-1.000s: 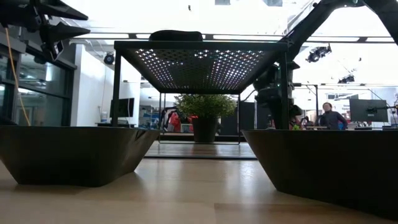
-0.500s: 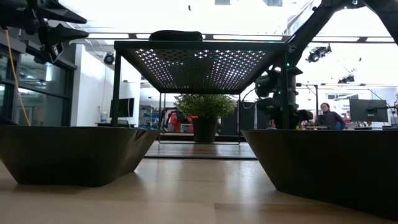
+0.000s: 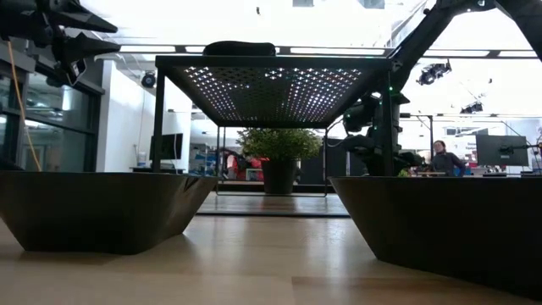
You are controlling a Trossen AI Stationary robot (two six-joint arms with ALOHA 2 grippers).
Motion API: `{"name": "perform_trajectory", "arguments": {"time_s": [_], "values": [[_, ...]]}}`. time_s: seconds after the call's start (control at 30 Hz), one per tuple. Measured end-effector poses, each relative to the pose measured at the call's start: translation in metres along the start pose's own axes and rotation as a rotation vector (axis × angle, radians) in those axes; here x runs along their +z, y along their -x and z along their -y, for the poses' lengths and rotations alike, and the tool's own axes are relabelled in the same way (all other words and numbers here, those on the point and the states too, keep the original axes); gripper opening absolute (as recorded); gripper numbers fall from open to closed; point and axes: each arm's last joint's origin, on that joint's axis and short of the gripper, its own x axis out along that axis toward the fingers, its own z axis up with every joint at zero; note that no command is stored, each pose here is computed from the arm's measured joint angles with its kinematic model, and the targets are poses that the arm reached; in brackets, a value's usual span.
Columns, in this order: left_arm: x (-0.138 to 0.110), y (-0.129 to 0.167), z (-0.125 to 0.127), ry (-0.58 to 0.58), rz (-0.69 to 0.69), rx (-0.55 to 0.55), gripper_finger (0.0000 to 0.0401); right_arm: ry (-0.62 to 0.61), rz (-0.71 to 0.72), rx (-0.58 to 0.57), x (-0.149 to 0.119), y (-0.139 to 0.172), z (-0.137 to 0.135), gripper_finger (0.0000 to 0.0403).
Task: Pick & Place Mini shaped plates
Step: Stack the square plate on top of the square plate on the shelf
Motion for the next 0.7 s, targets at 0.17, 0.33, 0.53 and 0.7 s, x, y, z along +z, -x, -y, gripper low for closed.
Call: {"name": "perform_trajectory", "arguments": {"time_s": [0.17,0.33,0.53,0.7], "values": [[-0.0001,0.0,0.0001,0.0,-0.002,-0.003,0.0131,0.025,-0.002,0.009,-0.0004,-0.0003,-0.0016,0.0114],[-0.0001,0.0,0.0001,0.0,-0.003,-0.003,0.0131,0.04,-0.013,0.028,-0.001,-0.0003,-0.0021,0.0114],[-0.0001,0.0,0.0001,0.004,-0.004,-0.004,0.0131,0.055,-0.019,0.055,-0.0012,-0.0002,-0.0029,0.0114],[-0.0001,0.0,0.0001,0.005,-0.003,-0.004,0.0131,0.081,-0.025,0.08,-0.0014,-0.0001,-0.0036,0.0114]]}}
